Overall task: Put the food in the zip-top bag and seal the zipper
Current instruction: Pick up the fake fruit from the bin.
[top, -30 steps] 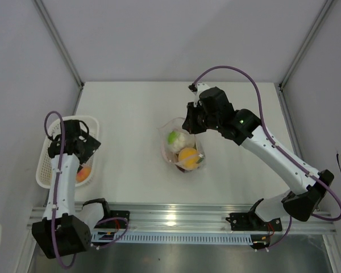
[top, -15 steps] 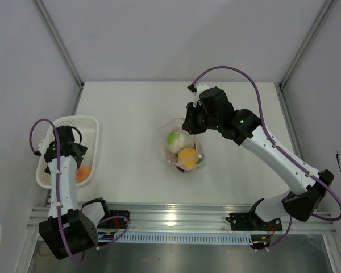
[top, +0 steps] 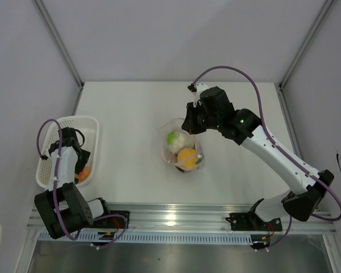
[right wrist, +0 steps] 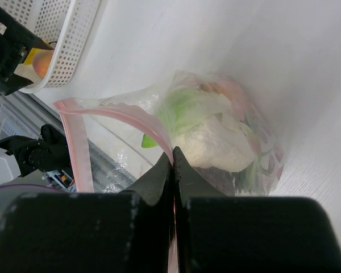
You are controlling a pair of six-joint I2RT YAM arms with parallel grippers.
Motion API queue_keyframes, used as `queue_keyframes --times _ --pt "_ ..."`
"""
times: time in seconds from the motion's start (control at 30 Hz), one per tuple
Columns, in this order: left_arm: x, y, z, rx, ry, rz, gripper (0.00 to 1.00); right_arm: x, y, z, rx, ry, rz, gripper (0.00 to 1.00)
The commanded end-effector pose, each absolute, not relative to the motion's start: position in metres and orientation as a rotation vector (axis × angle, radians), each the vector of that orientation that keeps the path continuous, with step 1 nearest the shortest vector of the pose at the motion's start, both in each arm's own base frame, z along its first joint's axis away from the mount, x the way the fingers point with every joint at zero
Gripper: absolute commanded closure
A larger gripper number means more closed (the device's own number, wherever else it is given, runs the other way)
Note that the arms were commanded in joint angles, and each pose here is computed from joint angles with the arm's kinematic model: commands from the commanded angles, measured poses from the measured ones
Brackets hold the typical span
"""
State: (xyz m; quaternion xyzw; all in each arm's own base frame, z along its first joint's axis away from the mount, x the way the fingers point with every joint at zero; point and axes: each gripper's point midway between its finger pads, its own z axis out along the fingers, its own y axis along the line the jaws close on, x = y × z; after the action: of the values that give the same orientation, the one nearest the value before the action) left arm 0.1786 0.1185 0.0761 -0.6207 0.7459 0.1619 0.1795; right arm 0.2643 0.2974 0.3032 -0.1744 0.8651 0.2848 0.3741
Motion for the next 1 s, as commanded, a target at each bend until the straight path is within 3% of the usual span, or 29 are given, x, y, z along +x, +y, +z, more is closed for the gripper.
queue_keyframes --times 0.0,0.17,0.37,0.47,0.57,0.6,0.67,0.97 --pt "0.185 0.12 0.068 -1.803 2.094 0.429 0.0 0.267 0.299 0.318 -0.449 2.149 0.764 1.0" --pt "0.182 0.119 0.049 -1.874 2.154 0.4 0.03 0.266 0.3 0.32 -0.444 2.141 0.776 1.0" --pt "0.184 0.118 0.045 -1.875 2.171 0.372 0.15 0.264 0.297 0.323 -0.436 2.129 0.78 1.0" --pt "0.186 0.121 0.051 -1.854 2.132 0.368 0.26 0.264 0.296 0.325 -0.431 2.125 0.78 1.0" --pt "0.19 0.125 0.064 -1.811 2.082 0.355 0.55 0.263 0.296 0.326 -0.432 2.124 0.782 1.0" --pt "0.191 0.127 0.068 -1.797 2.07 0.357 0.71 0.263 0.296 0.326 -0.433 2.125 0.783 1.0" --pt "0.193 0.132 0.086 -1.757 2.008 0.356 0.81 0.263 0.295 0.326 -0.43 2.127 0.78 1.0" --pt "0.242 0.083 0.222 -1.392 1.815 -0.017 0.95 0.269 0.301 0.322 -0.422 2.138 0.774 1.0"
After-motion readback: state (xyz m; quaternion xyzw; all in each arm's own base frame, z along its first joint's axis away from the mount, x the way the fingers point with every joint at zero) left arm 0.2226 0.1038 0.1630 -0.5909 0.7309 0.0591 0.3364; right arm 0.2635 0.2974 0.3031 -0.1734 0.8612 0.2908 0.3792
